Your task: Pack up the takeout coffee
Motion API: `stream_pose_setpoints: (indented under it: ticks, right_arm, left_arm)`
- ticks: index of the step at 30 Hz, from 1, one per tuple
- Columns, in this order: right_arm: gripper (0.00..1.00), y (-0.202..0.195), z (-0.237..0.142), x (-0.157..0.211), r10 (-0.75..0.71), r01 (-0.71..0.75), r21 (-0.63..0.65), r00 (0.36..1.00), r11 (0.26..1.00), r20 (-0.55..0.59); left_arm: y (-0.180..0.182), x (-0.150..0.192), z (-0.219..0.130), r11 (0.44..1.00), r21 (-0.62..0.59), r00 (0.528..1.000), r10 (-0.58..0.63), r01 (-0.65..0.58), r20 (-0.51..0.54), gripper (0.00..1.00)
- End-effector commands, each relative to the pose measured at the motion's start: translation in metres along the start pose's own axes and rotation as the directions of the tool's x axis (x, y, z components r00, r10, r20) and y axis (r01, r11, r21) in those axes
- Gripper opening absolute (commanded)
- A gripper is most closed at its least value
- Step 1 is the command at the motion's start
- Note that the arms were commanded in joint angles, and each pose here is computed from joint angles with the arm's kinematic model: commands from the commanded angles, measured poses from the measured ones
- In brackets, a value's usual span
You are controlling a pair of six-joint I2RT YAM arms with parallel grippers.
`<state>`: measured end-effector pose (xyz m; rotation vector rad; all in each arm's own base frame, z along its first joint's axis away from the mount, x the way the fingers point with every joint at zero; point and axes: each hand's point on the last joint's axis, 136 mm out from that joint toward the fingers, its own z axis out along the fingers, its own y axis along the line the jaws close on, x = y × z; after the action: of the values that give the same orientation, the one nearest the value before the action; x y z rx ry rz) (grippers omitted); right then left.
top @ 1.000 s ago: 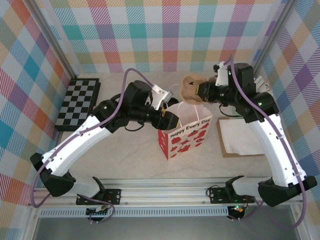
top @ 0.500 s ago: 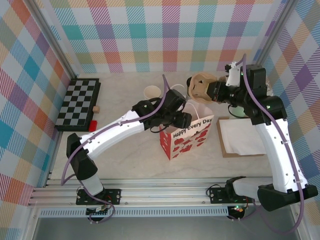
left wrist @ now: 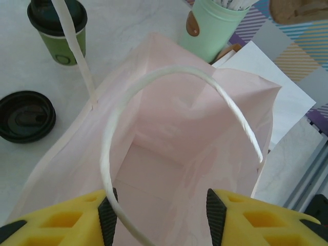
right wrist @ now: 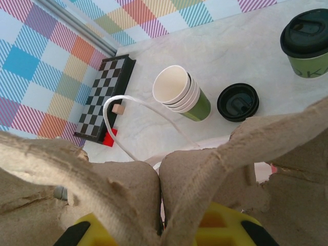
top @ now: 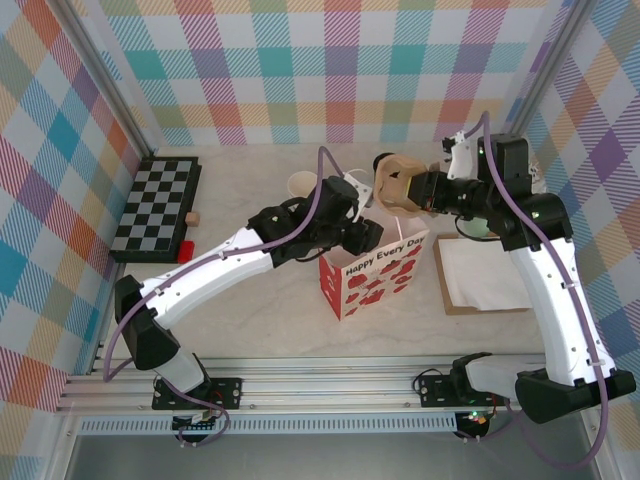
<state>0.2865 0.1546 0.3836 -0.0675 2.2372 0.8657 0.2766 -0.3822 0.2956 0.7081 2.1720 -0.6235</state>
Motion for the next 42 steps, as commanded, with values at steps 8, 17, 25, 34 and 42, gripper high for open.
stream_pose_setpoints:
  ticks: [8,17,25,34,42]
  right_arm:
    - [0.0,0.009,0.006,0.002,0.068,-0.07,-0.051,0.996,0.996,-0.053]
    - [0.0,0.018,0.008,0.006,0.168,-0.18,-0.063,0.973,0.982,-0.16]
    - [0.0,0.032,0.016,0.025,0.327,-0.376,-0.133,0.9,0.917,-0.288]
    - [0.0,0.008,0.044,0.059,0.514,-0.568,-0.08,0.788,0.819,-0.339]
    - [0.0,-0.022,0.066,0.067,0.571,-0.591,0.024,0.766,0.806,-0.295]
  left_arm:
    - [-0.026,-0.015,-0.027,0.977,0.113,0.978,0.167,-0.181,0.123,0.22]
    - [-0.039,-0.001,-0.039,0.875,0.142,0.882,0.441,-0.463,0.166,0.09]
    - [-0.041,0.003,-0.042,0.851,0.14,0.854,0.474,-0.507,0.214,0.09]
    - [-0.033,0.002,-0.05,0.873,0.098,0.861,0.444,-0.478,0.246,0.07]
    - [-0.029,0.003,-0.071,0.874,0.081,0.85,0.439,-0.479,0.291,0.05]
